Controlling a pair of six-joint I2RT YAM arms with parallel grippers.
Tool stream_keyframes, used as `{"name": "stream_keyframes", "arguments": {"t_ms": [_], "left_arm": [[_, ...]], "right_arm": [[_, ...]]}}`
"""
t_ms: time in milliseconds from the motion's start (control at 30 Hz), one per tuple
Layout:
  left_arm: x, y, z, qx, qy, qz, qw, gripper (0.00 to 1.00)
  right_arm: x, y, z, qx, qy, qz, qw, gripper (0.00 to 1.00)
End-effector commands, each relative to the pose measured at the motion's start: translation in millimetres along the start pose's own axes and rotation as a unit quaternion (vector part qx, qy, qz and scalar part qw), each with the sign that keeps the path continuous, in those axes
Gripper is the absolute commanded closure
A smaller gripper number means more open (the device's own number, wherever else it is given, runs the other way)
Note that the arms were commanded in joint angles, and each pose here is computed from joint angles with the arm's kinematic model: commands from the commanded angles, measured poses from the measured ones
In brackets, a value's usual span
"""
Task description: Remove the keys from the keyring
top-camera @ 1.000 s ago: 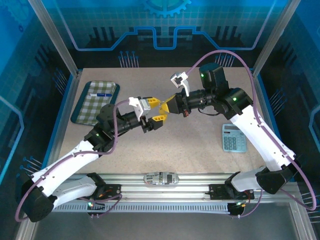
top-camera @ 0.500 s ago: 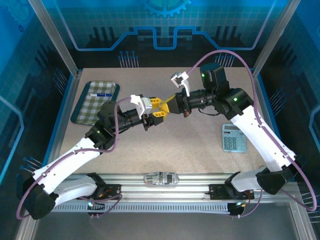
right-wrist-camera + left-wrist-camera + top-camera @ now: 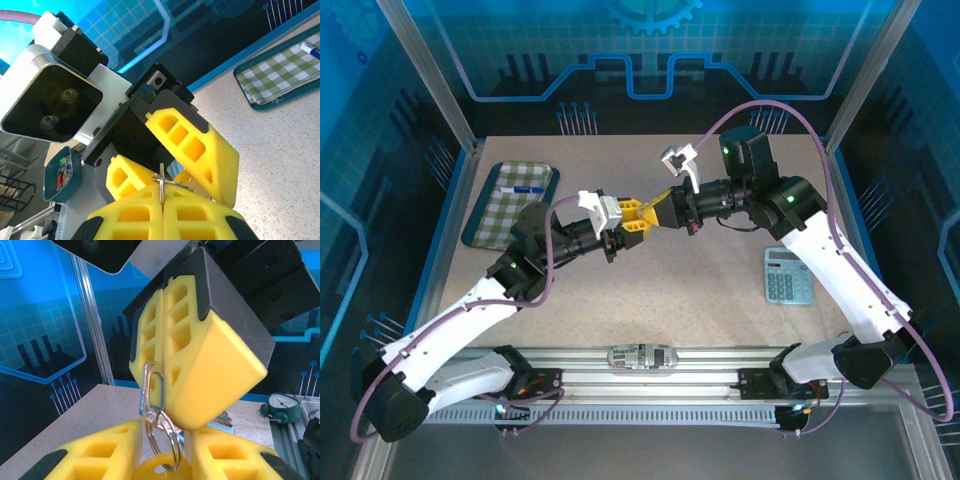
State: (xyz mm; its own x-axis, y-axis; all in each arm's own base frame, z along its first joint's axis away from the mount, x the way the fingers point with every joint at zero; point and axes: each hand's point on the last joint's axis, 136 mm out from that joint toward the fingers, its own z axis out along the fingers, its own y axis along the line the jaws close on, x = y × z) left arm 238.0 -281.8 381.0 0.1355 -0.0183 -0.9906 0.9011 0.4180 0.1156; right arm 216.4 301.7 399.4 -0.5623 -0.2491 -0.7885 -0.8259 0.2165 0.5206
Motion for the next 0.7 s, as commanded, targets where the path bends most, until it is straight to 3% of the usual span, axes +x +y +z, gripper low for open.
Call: {"name": "stream_keyframes", "arguments": {"t_ms": [0, 100, 667], "left_arm": [[-22.1, -2.0, -4.7, 0.000, -0.021, 0.022, 1.000, 0.80], [-20.6, -1.7, -4.0, 0.000, -0.017, 0.023, 1.000, 0.99], [-18.8, 13.9, -7.5, -0.051, -0.018, 0.038, 0.998, 1.00]], "right_arm": [[4.4, 4.9, -4.0, -0.008, 0.003, -0.003, 1.000, 1.00], [4.5, 4.1, -5.0, -0.004, 0.001, -0.003, 1.000, 1.00], [-1.6, -3.4, -12.1, 0.022, -0.025, -0.017, 0.999, 1.00]]}}
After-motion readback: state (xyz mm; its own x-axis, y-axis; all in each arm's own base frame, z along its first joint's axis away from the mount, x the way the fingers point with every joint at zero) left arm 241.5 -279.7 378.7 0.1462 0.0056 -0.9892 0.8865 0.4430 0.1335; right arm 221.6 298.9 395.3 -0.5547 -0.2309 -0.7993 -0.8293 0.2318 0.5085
